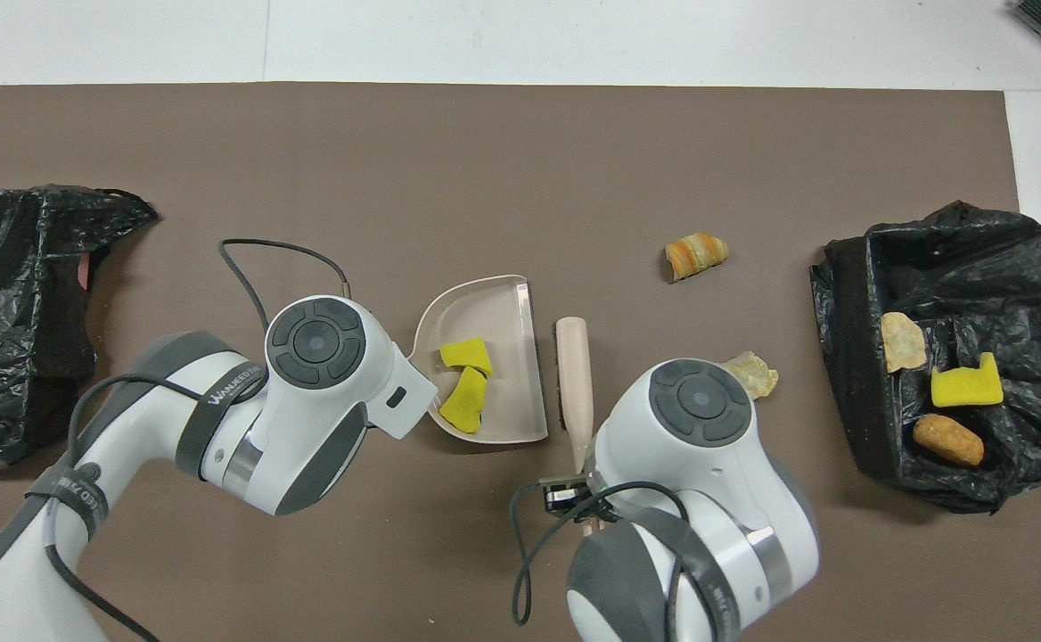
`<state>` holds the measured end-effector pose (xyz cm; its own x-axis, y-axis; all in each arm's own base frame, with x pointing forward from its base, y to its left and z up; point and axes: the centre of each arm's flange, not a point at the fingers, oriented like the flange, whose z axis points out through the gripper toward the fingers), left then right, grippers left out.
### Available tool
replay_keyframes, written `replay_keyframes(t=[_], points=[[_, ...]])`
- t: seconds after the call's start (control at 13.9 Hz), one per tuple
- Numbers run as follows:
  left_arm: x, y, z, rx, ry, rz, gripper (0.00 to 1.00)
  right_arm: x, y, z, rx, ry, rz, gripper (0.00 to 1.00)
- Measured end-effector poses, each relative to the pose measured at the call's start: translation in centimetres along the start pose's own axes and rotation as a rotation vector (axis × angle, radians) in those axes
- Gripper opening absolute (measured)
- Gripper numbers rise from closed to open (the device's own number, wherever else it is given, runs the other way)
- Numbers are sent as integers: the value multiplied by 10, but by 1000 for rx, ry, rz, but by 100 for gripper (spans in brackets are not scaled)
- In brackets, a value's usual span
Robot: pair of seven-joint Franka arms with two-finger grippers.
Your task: Sweep and dump trash in bin
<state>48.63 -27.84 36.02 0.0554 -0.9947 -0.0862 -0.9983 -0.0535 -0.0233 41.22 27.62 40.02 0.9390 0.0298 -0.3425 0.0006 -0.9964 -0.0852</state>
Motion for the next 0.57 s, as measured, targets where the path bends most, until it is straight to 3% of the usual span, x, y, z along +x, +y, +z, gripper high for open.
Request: replay_keyframes(t=[0.57], points=[[0, 1, 1, -1, -1, -20, 31, 14, 117, -14, -227, 49, 214, 26]])
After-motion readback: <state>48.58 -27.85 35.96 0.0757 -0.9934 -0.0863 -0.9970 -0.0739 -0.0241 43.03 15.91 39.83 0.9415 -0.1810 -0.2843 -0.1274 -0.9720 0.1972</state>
